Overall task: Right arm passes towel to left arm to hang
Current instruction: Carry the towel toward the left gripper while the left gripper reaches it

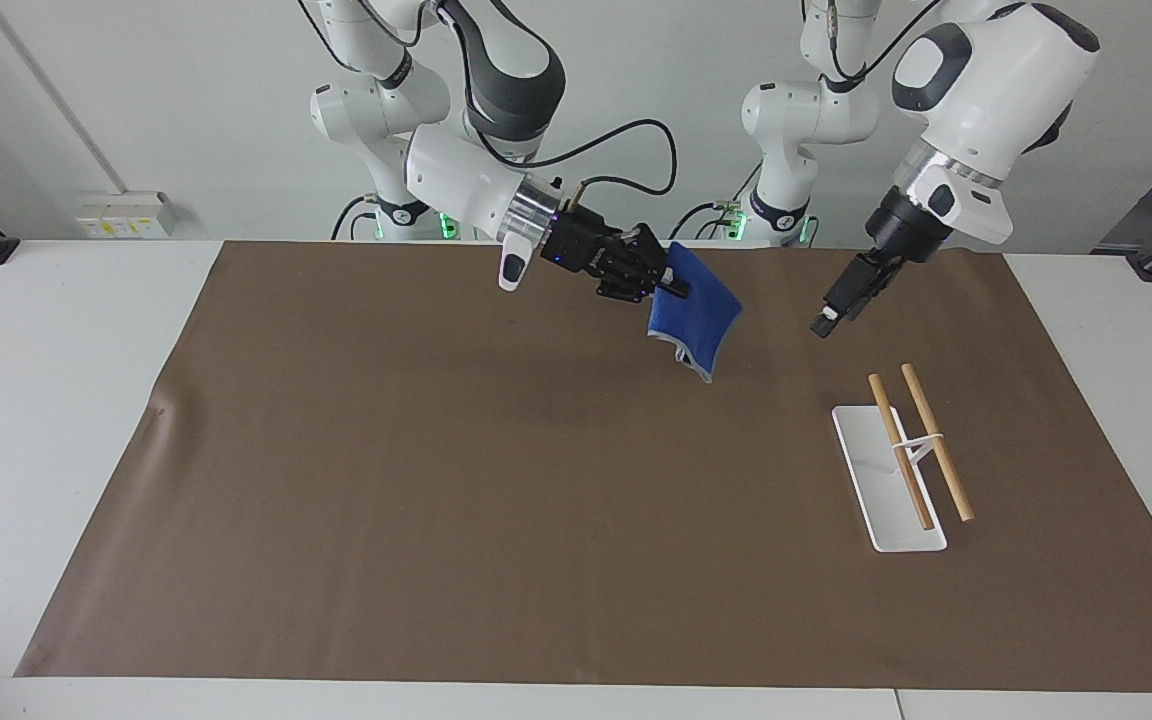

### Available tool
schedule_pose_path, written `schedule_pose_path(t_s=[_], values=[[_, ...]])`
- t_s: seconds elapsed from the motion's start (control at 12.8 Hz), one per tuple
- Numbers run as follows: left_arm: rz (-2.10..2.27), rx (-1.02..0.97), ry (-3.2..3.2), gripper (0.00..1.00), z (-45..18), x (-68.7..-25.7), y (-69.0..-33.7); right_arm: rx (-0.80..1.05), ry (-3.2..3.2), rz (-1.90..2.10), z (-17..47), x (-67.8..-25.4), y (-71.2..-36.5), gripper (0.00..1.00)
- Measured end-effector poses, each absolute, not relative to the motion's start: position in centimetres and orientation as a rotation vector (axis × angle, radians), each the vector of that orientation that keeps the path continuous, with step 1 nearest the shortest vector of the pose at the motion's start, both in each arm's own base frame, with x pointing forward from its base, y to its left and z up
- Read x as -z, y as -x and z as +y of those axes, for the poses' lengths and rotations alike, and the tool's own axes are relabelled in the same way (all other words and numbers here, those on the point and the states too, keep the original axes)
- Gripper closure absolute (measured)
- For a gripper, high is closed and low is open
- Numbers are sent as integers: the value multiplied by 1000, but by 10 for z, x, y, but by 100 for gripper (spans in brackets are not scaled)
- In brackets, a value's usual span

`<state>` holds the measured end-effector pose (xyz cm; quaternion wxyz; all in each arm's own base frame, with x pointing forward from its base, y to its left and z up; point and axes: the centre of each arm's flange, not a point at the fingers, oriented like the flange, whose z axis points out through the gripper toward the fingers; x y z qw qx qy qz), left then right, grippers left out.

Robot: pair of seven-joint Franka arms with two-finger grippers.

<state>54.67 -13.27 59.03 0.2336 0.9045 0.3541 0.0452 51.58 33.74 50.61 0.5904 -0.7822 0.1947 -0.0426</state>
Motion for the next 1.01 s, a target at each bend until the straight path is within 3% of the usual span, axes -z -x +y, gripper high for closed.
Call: schedule_pose_path(t_s=[0.39, 1.01], values=[[1328, -62, -2238, 0, -160, -575, -525, -13, 1627, 650, 338, -508, -515, 92], [1499, 11, -2100, 0, -188, -581, -513, -82, 1508, 769, 339, -523, -518, 92]])
